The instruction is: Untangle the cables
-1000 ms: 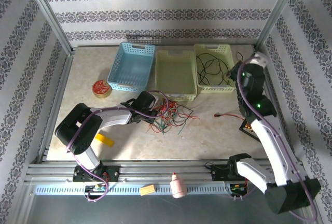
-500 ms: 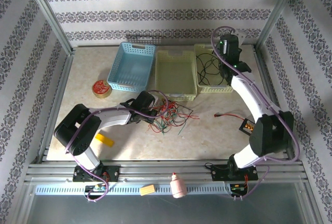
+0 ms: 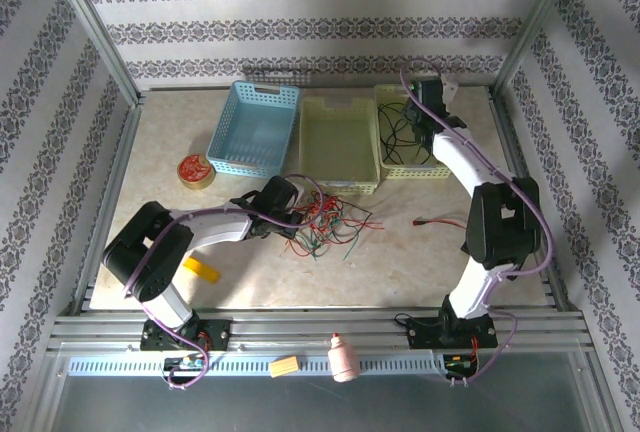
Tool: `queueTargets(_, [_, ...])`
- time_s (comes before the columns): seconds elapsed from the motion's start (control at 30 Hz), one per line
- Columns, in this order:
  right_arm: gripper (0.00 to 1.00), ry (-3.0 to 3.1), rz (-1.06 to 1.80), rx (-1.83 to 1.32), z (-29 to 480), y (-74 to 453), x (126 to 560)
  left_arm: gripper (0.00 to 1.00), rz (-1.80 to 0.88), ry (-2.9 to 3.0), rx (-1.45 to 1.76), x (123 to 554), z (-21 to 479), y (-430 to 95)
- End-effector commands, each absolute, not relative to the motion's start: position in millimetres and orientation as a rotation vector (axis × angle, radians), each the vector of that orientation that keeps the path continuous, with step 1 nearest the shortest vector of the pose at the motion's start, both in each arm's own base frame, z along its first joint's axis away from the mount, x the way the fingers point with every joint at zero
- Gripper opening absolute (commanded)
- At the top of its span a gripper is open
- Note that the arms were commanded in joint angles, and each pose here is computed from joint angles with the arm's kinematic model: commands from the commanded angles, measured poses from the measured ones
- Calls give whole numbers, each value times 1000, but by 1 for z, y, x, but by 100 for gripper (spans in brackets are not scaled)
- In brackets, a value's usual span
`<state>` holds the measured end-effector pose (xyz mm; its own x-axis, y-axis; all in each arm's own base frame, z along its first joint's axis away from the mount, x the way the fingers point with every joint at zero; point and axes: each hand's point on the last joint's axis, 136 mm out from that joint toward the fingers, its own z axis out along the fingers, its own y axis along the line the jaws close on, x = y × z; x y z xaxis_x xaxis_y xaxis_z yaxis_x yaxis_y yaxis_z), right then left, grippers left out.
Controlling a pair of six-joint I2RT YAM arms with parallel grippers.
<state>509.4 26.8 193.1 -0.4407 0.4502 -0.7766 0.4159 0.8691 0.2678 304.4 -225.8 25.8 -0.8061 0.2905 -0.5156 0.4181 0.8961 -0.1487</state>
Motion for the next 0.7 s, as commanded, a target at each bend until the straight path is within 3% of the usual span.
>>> queueTargets(0.0, [56,2070,125,499,225,53,488,0,-346,2574,515,301,31,-220])
queueTargets(0.23, [54,2282,647,-105,197,201,405,0,-367,2568,511,302,33,-223])
queueTargets(0.4, [50,2403,1072,-291,171,274,336,0,-378,2560,505,302,36,-224])
queueTargets(0.53, [47,2523,1241,-292,146,294,308,0,-386,2551,508,301,38,-224])
queueTargets(0.67, [44,2569,1234,-305,130,298,297,0,-394,2552,503,301,39,-225])
